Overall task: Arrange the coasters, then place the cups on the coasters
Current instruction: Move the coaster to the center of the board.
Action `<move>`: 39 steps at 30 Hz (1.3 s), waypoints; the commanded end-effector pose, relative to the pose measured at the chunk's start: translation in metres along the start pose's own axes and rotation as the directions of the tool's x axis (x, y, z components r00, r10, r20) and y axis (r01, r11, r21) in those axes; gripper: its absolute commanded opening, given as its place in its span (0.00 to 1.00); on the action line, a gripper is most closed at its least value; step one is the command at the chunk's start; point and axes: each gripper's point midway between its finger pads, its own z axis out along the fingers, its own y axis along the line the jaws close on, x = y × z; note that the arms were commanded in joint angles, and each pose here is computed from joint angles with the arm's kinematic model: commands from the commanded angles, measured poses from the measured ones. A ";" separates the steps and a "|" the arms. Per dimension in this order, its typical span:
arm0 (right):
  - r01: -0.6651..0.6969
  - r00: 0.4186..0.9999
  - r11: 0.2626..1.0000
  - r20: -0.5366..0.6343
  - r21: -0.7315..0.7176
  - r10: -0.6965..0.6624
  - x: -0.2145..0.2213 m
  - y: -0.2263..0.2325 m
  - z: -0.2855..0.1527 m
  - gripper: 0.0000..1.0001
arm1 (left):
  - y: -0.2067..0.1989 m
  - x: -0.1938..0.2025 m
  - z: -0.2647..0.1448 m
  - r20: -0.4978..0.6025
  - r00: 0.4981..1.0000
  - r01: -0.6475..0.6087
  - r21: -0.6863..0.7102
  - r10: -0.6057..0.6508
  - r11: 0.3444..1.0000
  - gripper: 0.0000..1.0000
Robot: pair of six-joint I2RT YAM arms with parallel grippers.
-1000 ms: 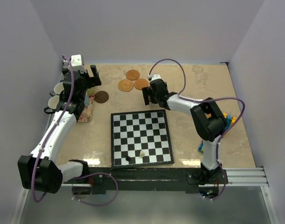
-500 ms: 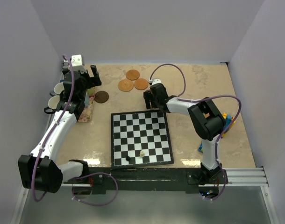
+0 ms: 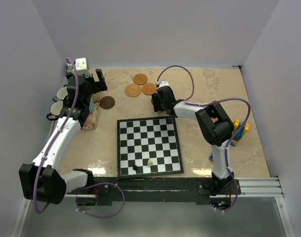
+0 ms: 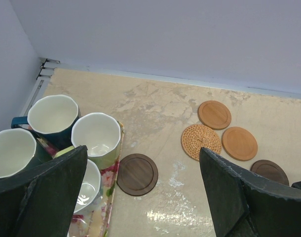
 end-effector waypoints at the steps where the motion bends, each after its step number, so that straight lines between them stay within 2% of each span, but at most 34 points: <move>1: -0.021 0.998 1.000 -0.057 0.021 0.022 0.020 -0.003 0.011 0.64 | -0.002 -0.012 0.001 0.046 0.998 0.032 0.013 -0.033 0.999 1.00; 33: 0.001 0.998 0.999 -0.058 0.035 0.001 0.020 -0.009 0.022 0.64 | -0.002 -0.009 0.002 0.040 0.999 0.028 0.010 -0.028 1.000 1.00; 36: 0.001 0.999 0.999 -0.050 0.033 0.000 0.017 -0.009 0.019 0.66 | -0.002 -0.009 0.002 0.040 0.999 0.028 0.012 -0.028 1.000 1.00; 39: -0.002 0.999 1.000 -0.042 0.023 0.003 0.012 -0.008 0.014 0.73 | -0.002 -0.007 0.003 0.035 0.999 0.028 0.012 -0.029 1.000 1.00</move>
